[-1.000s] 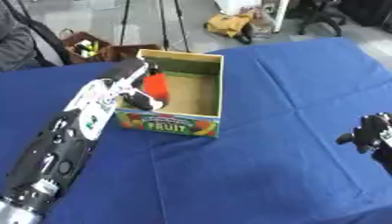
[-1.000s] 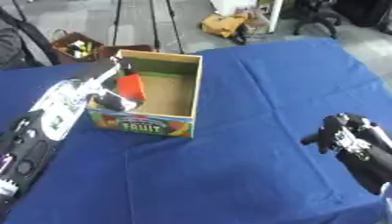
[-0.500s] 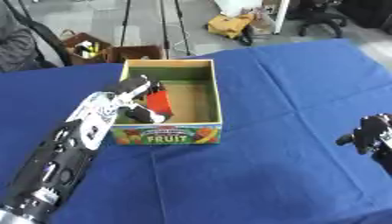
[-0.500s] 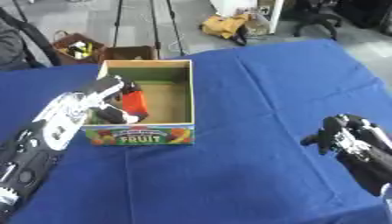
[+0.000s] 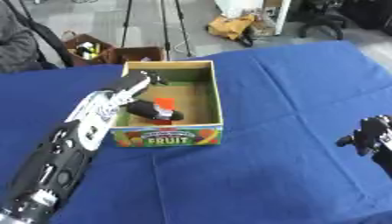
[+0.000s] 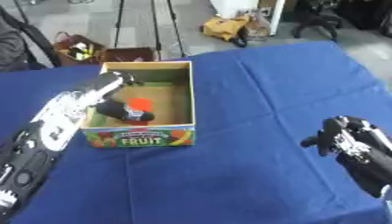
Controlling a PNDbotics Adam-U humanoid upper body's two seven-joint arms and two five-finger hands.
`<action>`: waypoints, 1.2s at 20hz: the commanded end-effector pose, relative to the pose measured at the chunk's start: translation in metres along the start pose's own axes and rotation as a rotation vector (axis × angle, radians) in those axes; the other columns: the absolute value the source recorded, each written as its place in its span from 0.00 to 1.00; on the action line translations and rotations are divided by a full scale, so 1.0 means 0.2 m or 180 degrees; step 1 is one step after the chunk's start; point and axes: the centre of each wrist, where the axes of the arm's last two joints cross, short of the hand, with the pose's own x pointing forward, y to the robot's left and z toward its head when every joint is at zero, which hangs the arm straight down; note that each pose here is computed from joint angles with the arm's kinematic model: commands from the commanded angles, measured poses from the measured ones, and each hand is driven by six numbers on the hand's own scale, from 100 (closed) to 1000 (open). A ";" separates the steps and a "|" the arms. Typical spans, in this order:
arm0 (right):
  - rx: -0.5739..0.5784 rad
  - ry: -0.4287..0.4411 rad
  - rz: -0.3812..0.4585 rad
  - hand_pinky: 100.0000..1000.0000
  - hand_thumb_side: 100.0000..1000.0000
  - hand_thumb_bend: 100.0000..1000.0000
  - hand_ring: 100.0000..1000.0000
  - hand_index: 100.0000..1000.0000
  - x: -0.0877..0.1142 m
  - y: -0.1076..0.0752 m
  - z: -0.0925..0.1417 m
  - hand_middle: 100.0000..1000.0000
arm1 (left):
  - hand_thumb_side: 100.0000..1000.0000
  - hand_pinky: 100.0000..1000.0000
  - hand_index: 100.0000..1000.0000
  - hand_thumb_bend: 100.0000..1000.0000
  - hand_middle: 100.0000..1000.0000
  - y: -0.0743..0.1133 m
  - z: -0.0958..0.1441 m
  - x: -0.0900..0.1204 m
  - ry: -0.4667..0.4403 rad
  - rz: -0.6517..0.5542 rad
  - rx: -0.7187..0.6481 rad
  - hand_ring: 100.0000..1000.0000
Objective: Pick up objects on the table and place them in the box.
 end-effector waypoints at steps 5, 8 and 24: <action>-0.0039 -0.0050 0.0049 0.55 0.10 0.00 0.27 0.31 0.03 -0.01 0.01 0.23 | 1.00 0.82 0.85 0.83 0.82 0.08 0.01 0.06 -0.0261 0.0228 0.0490 0.90; -0.0068 -0.0047 0.0057 0.55 0.09 0.00 0.27 0.31 0.03 -0.02 0.01 0.23 | 1.00 0.74 0.82 0.82 0.77 0.13 0.08 0.03 -0.0401 0.0432 0.0917 0.85; -0.0082 -0.0034 0.0085 0.55 0.09 0.00 0.27 0.31 0.04 -0.03 0.02 0.23 | 0.92 0.63 0.74 0.70 0.67 0.08 0.61 -0.16 -0.0265 0.1181 0.2419 0.75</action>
